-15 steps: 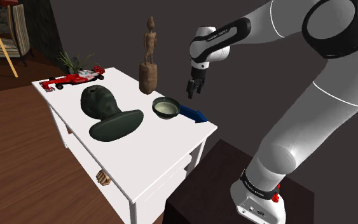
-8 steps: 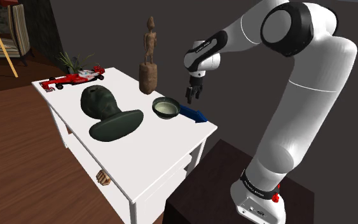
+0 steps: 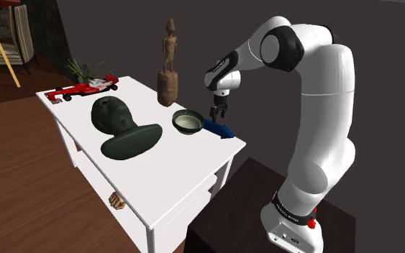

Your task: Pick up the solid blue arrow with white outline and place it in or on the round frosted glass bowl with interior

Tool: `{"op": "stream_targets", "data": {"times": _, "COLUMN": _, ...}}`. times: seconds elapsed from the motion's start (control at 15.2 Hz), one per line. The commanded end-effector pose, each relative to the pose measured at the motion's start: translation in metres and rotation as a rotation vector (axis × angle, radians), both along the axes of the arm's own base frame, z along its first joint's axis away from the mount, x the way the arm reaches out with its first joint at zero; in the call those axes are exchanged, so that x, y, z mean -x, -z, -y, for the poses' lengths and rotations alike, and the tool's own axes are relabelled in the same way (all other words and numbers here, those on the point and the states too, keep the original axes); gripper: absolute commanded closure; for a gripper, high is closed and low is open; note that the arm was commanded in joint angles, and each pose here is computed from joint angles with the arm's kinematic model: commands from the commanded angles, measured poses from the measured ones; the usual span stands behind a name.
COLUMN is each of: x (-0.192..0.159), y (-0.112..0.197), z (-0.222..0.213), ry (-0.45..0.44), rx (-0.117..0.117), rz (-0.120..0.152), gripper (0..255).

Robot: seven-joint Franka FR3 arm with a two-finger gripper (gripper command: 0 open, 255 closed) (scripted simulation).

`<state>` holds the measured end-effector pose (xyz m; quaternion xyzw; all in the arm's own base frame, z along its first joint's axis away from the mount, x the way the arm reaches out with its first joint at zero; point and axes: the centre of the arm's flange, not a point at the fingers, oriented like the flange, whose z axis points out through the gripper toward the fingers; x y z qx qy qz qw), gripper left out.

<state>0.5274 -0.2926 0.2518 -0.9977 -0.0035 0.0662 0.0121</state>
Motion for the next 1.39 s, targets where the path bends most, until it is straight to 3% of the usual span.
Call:
{"op": "stream_targets", "data": {"times": 0.0, "x": -0.007, "y": 0.024, "z": 0.018, "ry": 0.006, "rx": -0.003, "rz": -0.014, "gripper": 0}}
{"op": "stream_targets", "data": {"times": 0.59, "x": -0.006, "y": 0.077, "z": 0.028, "ry": 0.01, "rx": -0.004, "rz": -0.022, "gripper": 0}}
{"op": "stream_targets", "data": {"times": 1.12, "x": -0.006, "y": 0.077, "z": 0.028, "ry": 0.01, "rx": -0.004, "rz": -0.023, "gripper": 0}}
{"op": "stream_targets", "data": {"times": 1.19, "x": -0.006, "y": 0.077, "z": 0.028, "ry": 0.01, "rx": -0.004, "rz": -0.023, "gripper": 255}}
{"op": "stream_targets", "data": {"times": 1.32, "x": -0.006, "y": 0.077, "z": 0.028, "ry": 0.01, "rx": -0.004, "rz": -0.023, "gripper": 255}}
